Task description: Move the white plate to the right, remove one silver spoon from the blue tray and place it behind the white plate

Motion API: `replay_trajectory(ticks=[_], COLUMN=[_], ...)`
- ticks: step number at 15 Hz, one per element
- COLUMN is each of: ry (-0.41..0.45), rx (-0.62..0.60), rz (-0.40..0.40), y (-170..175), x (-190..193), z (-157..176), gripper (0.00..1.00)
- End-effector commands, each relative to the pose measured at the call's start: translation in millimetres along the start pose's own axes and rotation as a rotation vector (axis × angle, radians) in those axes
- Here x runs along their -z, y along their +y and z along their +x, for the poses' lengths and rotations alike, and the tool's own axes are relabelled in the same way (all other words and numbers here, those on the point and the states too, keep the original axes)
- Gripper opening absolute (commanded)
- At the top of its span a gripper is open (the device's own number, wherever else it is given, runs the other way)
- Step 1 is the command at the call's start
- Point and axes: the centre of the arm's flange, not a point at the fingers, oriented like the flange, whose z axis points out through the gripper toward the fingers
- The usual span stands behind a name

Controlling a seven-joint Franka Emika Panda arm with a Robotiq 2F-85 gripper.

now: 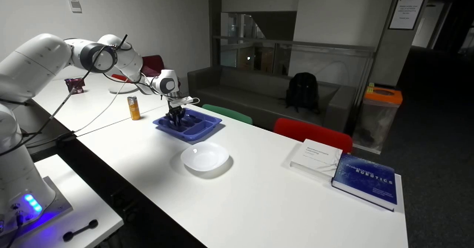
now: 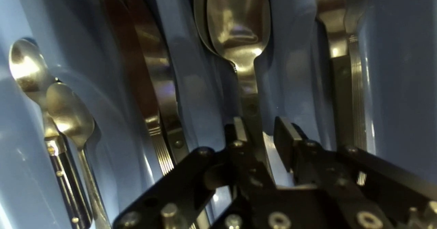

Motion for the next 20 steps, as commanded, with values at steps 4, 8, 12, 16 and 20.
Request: replay_trajectory(ticks=[4,8,12,16,20], ry=[0.012,0.003,0.006,-0.034,-0.170], rx=[0.003,-0.018,-0.037,-0.049,-0.030], rz=[0.022,-0.006,-0.069,-0.104,-0.054], y=[8,2,-6,-15,-30], x=[12,41,87,136,161], z=[0,3,9,11,-8], gripper=[0.02,0.03,0.03,0.03,0.03])
